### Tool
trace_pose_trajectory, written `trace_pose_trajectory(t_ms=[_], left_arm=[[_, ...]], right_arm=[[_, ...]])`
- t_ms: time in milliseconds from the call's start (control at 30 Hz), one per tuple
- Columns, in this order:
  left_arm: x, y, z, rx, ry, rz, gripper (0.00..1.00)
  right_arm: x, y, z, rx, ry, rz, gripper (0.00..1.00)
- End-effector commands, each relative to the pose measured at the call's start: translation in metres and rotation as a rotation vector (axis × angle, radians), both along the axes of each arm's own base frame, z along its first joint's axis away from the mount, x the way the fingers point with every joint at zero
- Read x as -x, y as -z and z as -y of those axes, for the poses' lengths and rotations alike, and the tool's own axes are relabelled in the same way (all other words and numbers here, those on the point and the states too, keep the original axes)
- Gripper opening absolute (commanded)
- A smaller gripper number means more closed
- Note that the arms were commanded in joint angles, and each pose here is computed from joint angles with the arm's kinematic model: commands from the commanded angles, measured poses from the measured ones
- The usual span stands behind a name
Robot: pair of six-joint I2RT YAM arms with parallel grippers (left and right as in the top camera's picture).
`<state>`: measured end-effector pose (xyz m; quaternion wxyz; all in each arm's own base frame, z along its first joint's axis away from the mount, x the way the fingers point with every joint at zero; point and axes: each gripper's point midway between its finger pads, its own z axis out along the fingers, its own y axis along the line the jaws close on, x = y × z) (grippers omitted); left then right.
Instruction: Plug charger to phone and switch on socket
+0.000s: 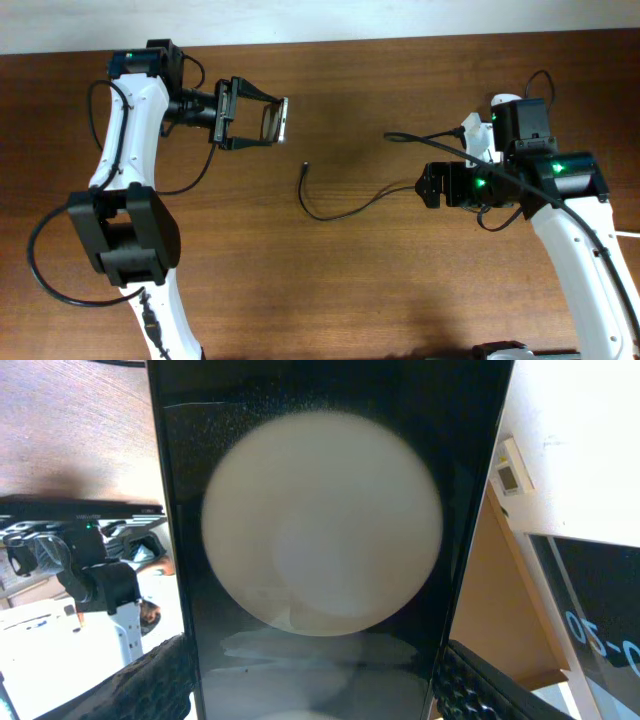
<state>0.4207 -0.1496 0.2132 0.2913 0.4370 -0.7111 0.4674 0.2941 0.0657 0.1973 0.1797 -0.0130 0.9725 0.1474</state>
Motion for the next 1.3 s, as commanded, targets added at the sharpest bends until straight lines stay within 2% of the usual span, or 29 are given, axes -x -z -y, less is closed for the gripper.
trace_pose_trajectory(t_ms=[0, 100, 300, 500, 900, 1000, 1267], left_arm=[[-0.002, -0.009, 0.001, 0.015, -0.005, 0.013, 0.32], [-0.002, -0.008, 0.001, 0.01, -0.005, 0.013, 0.32], [0.006, 0.01, 0.011, -0.106, 0.045, 0.013, 0.32], [0.018, 0.04, 0.022, -0.32, 0.131, 0.031, 0.31], [0.02, 0.078, -0.004, -0.681, 0.188, 0.063, 0.31], [0.014, 0.079, -0.004, -0.701, 0.167, 0.075, 0.31], [0.002, 0.081, -0.004, -0.717, 0.113, 0.093, 0.32]], right_arm=[[-0.003, -0.005, -0.003, -0.003, -0.017, 0.017, 0.99], [-0.003, -0.005, -0.003, -0.003, -0.016, 0.017, 0.99], [-0.003, -0.005, -0.003, -0.003, -0.017, 0.017, 0.99], [-0.003, -0.005, -0.003, -0.003, -0.016, 0.017, 0.99], [-0.009, -0.009, -0.006, -0.027, -0.004, 0.039, 0.99], [-0.013, -0.018, -0.032, -0.167, -0.065, 0.058, 0.99], [-0.024, -0.002, -0.096, -0.227, -0.219, 0.042, 0.99]])
